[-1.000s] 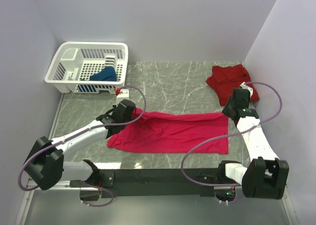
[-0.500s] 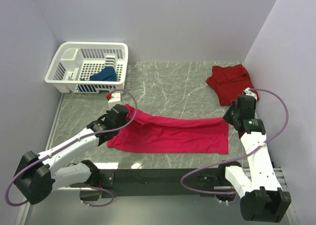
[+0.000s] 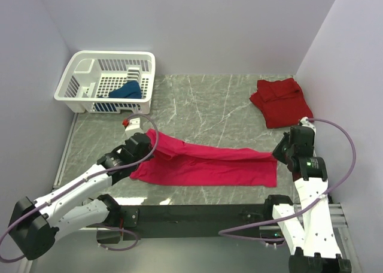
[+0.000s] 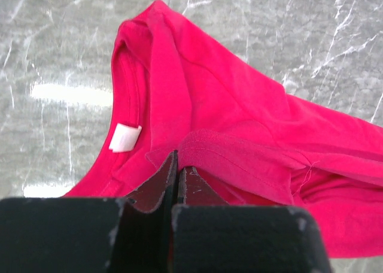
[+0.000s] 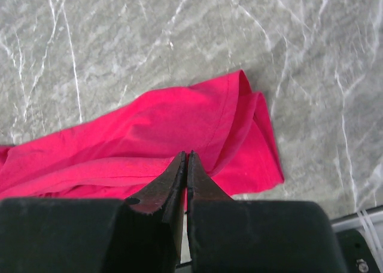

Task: Fold and stack the t-shirts
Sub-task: Fold the tshirt

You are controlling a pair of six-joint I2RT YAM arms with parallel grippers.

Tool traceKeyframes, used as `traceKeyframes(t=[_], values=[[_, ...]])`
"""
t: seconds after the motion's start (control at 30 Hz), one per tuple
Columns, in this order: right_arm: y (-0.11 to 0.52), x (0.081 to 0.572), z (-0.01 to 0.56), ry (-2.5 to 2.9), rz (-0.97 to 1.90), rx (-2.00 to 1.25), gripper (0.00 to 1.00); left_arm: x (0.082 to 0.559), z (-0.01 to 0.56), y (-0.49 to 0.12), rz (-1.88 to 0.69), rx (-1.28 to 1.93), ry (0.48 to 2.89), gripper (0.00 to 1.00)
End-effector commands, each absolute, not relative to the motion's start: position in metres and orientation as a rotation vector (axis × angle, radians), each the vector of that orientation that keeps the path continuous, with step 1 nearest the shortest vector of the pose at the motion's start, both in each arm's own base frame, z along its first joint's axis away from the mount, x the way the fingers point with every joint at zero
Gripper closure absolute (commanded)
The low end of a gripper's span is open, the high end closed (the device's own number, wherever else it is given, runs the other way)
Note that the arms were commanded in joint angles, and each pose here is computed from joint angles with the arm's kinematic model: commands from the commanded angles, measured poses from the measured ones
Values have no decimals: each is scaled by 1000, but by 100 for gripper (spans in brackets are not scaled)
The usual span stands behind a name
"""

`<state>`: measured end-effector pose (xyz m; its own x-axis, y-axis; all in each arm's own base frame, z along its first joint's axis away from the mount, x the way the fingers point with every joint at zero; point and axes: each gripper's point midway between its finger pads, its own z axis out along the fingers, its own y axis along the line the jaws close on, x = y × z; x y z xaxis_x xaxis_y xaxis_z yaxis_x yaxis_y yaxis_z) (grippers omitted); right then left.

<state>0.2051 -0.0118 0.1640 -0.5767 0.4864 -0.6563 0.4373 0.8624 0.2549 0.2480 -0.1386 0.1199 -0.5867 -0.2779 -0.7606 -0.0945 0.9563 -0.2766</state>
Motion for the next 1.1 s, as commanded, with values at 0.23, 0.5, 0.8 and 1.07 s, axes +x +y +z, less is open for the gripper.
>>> traceKeyframes(t=[0.23, 0.5, 0.8, 1.07], values=[[-15, 189, 182, 2225, 64, 679, 100, 228, 129, -142, -349, -310, 2189, 100], [-15, 172, 194, 2206, 57, 682, 68, 203, 144, -147, -521, -341, 2180, 49], [-13, 185, 223, 2113, 97, 631, 57, 213, 186, -152, -573, -308, 2070, 33], [12, 228, 192, 2138, 255, 596, 56, 257, 168, -188, -463, -221, 2120, 27]])
